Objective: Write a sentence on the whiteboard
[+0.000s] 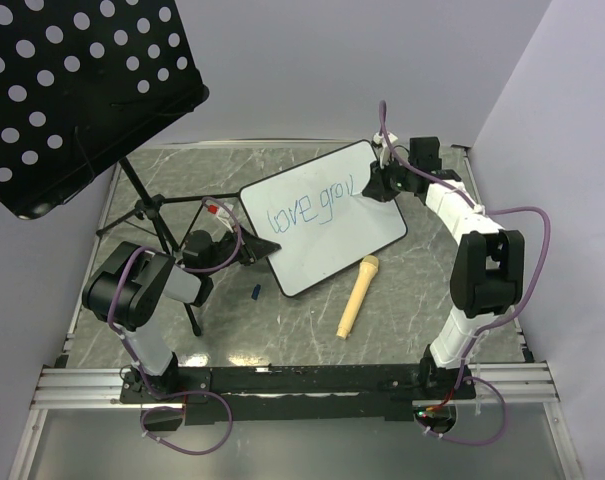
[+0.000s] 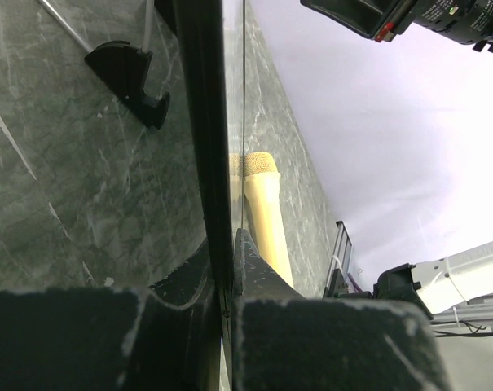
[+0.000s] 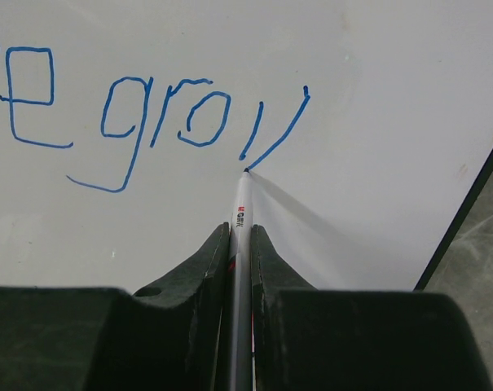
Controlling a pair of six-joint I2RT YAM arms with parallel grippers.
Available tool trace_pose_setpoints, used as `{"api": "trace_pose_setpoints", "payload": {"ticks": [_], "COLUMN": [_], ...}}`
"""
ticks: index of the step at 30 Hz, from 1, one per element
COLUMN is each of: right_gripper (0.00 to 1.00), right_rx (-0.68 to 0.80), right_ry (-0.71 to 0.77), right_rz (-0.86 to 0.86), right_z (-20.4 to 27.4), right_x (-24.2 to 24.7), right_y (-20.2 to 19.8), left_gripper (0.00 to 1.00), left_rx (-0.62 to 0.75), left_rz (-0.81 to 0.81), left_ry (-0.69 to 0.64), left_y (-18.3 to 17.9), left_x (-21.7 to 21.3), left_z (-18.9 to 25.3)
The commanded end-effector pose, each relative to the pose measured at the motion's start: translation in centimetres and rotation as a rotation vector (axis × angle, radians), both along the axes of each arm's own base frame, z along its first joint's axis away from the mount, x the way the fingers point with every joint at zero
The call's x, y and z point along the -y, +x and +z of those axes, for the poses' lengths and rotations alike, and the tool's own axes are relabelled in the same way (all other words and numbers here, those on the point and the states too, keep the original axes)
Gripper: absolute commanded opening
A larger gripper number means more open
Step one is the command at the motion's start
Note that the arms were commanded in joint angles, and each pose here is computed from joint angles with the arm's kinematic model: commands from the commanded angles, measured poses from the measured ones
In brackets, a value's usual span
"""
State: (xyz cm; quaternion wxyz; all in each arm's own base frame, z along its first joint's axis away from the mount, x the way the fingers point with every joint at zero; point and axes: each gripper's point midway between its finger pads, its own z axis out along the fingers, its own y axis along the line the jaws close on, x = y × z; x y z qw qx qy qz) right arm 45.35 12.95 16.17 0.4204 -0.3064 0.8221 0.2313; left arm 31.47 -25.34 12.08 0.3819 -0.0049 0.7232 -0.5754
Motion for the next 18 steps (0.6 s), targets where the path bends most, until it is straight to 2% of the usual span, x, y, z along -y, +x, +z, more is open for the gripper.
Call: {"api": "trace_pose_setpoints", "payload": {"ticks": [1,18], "right_gripper": [0.0,0.0], "right_rx": [0.062,0.086], "right_ry": [0.018,0.04], "right_rz": [0.031,0.013], "right_z": [2.5,4.2], "right_x": [-0.7,-1.2], "right_y": [-0.4,1.9], "left_gripper": [0.01,0.01], "left_rx": [0.331,0.327], "left_rz": [-0.071,-0.074], "left_ry": [-0.048,-0.045], "left_y": [-0.3,-0.6], "left_x": [0.9,0.8], "left_z": [5.9,5.6]}}
